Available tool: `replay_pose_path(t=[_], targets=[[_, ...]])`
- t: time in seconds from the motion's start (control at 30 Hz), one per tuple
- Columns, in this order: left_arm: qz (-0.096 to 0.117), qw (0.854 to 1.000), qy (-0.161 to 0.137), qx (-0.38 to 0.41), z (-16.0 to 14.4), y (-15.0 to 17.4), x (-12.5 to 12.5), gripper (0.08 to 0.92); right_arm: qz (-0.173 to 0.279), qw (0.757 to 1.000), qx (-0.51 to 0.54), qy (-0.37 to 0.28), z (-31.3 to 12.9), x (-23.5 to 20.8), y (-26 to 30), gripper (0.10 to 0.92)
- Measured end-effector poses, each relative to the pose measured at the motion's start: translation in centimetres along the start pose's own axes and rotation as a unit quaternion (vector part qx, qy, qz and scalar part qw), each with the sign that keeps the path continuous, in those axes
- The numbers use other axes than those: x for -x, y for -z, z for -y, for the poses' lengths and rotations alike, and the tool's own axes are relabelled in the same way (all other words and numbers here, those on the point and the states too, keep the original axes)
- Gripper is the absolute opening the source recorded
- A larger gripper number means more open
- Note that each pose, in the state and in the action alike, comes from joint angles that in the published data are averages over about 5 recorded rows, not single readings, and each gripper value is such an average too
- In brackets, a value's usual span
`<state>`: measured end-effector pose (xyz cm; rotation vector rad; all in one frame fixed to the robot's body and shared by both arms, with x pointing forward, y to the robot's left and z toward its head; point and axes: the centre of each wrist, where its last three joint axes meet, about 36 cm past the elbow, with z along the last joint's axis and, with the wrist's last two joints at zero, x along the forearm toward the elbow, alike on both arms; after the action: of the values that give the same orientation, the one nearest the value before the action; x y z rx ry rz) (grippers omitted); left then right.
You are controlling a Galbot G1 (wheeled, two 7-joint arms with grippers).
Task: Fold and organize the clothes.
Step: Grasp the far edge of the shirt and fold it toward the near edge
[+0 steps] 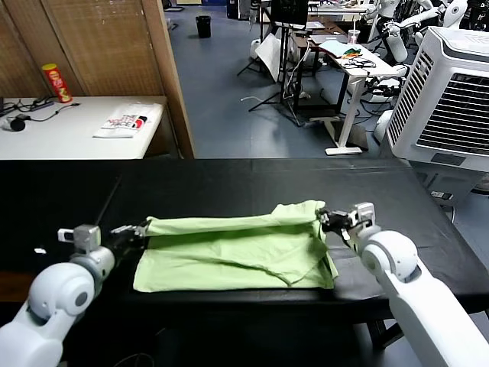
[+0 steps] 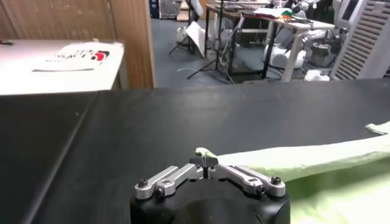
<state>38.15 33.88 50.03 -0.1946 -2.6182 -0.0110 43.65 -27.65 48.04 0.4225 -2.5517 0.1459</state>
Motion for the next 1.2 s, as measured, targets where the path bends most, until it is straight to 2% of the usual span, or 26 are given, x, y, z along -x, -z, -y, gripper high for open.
replay_pose_path(t=[0.57,0.9,0.97,1.07,1.2], targets=[[-0.012,1.0,0.018,0.002,0.2,-2.0,-1.5,0.126,-0.019,1.0,-0.005,-0.005,-0.6,-2.0,-2.1,0.123],[-0.032,0.999,0.029,0.01,0.4,-3.6,-1.5,0.126,-0.031,1.0,-0.002,0.0,-0.8,-2.2,-3.1,0.125],[-0.04,0.999,0.026,0.011,0.5,-3.9,-1.5,0.126,-0.03,1.0,-0.003,0.0,-0.8,-2.4,-3.0,0.149],[-0.047,0.999,0.023,0.011,0.8,-4.2,-1.7,0.138,-0.025,1.0,-0.005,-0.001,-0.8,-2.8,-2.8,0.265],[-0.049,0.999,0.02,0.01,1.1,-4.2,-2.1,0.286,-0.01,1.0,-0.008,-0.003,-0.6,-3.3,-1.9,0.482]])
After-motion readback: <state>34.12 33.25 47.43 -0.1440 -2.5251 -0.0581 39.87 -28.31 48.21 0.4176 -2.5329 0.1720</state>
